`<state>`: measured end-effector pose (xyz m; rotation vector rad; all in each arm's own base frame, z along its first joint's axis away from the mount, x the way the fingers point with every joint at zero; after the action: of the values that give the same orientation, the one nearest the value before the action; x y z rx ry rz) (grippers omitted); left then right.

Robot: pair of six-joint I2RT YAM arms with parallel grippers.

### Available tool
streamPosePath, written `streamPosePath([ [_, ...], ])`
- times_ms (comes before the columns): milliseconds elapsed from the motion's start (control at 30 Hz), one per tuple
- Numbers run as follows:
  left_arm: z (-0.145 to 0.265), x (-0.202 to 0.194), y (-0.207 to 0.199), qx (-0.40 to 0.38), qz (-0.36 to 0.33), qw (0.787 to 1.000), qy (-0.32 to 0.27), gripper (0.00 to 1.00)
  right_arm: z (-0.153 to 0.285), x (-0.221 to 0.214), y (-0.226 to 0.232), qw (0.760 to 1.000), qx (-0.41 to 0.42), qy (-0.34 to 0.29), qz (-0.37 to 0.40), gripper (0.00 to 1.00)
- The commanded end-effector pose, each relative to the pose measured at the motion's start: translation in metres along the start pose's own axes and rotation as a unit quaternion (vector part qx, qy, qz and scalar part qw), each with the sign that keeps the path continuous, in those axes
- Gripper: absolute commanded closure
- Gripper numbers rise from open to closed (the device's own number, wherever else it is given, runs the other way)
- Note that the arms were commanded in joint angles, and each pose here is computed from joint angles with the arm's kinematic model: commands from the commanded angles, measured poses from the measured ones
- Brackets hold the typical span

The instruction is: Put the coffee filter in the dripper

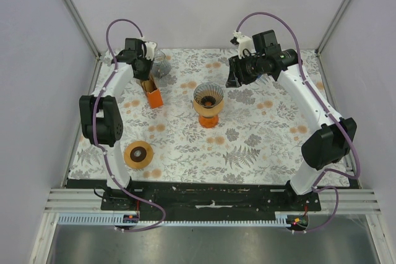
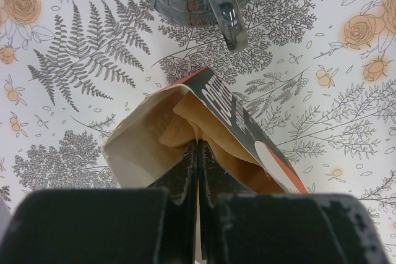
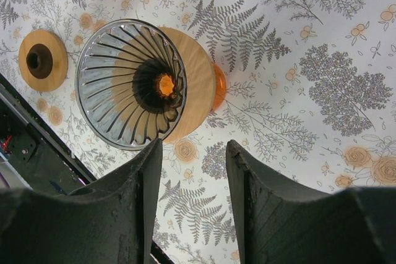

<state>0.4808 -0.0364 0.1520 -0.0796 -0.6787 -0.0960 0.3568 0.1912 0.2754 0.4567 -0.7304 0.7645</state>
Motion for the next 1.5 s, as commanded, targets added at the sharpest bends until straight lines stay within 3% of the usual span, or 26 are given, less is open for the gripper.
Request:
streamPosePath([
  [0,0.044,0.038,0.000,0.009,0.005,0.997,-0.074,0.98,0.010,0.008,0.004,1.000,0.002,-0.019,0.014,0.48],
  [333,0.066,0.040,0.005,0.008,0.011,0.996,-0.085,0.98,0.014,0.011,0.004,1.000,0.000,-0.023,0.017,0.48],
  [733,0.052,0.020,-0.002,-0.029,0.021,0.998,-0.060,0.98,0.021,0.016,0.006,0.999,-0.003,-0.034,0.024,0.47],
  [900,0.037,0.013,-0.007,-0.045,0.015,0.998,-0.047,0.80,0.017,0.014,0.008,0.999,0.006,-0.031,0.023,0.47],
  [1100,0.047,0.024,-0.005,-0.032,0.016,0.997,-0.066,0.73,0.018,0.011,0.006,0.999,0.001,-0.028,0.022,0.47],
  [1233,0.054,0.030,-0.009,-0.043,0.027,0.996,-0.077,0.72,0.015,0.011,0.006,0.999,0.005,-0.026,0.021,0.47],
  [1467,0.039,0.013,-0.021,-0.065,0.092,0.993,-0.042,0.78,0.013,0.010,0.006,0.999,0.007,-0.024,0.019,0.47],
])
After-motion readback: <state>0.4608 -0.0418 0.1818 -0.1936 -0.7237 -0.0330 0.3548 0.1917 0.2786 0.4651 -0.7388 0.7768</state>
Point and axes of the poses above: each gripper's point midway between its finger pads, its own z axis back along the fingers, its own y axis along the line the jaws close on, x = y × z, the point moved 4 cm from there along z, back along the fingers, and after that the axes turned 15 degrees about z, right-handed, at the moved point
